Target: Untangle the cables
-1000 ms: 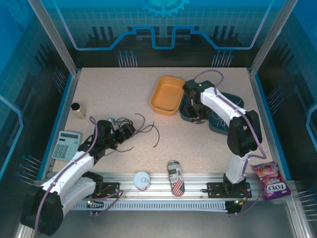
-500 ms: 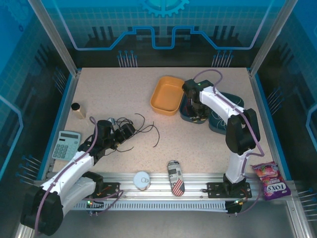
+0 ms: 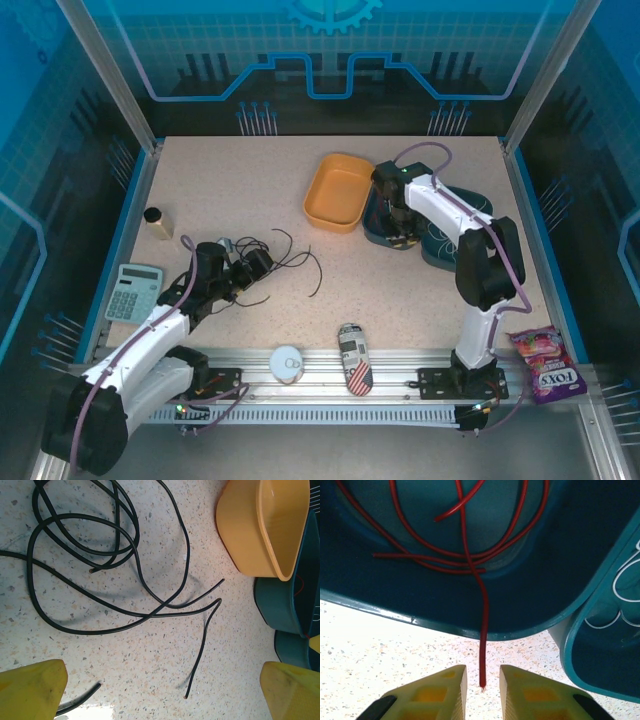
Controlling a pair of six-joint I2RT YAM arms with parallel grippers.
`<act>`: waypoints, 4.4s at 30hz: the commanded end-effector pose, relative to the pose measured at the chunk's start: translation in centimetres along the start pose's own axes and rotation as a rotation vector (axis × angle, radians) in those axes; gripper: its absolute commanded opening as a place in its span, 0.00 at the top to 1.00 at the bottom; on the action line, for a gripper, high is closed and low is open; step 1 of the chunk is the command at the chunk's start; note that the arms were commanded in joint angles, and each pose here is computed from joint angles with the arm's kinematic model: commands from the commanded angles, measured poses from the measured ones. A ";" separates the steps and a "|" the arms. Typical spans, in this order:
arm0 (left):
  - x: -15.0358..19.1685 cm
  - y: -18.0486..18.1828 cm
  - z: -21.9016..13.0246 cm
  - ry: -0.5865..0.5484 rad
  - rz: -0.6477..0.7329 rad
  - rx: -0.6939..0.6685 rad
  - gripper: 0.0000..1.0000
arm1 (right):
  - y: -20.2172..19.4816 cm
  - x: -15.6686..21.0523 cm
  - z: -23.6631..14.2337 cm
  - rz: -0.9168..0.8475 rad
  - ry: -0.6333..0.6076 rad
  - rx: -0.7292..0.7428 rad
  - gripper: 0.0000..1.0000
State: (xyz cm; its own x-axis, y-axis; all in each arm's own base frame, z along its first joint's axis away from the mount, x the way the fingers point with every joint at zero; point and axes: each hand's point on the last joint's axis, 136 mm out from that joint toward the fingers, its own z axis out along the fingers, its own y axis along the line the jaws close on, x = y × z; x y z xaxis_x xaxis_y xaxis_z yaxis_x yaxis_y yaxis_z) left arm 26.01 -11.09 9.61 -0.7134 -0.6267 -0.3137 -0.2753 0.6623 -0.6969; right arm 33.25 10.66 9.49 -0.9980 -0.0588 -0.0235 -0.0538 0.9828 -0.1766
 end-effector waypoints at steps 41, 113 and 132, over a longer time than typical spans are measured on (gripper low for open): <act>-0.2 0.1 -0.2 -0.010 0.005 0.005 0.01 | -1.6 -6.8 4.1 -0.089 0.100 0.014 0.94; -7.4 6.0 -3.6 -0.121 -0.314 -0.151 0.01 | 29.5 0.4 -1.1 -1.182 -0.408 -0.145 0.88; -7.9 2.9 -4.2 -0.137 -0.224 0.005 0.01 | 24.7 1.7 -11.3 -0.938 -0.474 -0.215 1.00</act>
State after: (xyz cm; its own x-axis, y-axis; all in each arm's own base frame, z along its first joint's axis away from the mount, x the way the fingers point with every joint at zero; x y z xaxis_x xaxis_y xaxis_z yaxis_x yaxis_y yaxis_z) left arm 28.13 -2.12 12.06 -0.5190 -0.8286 -0.2102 -0.4692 0.4816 -0.7402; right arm 30.59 38.18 13.50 -0.3660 -0.8656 -0.3417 -0.8740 0.4458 -0.1931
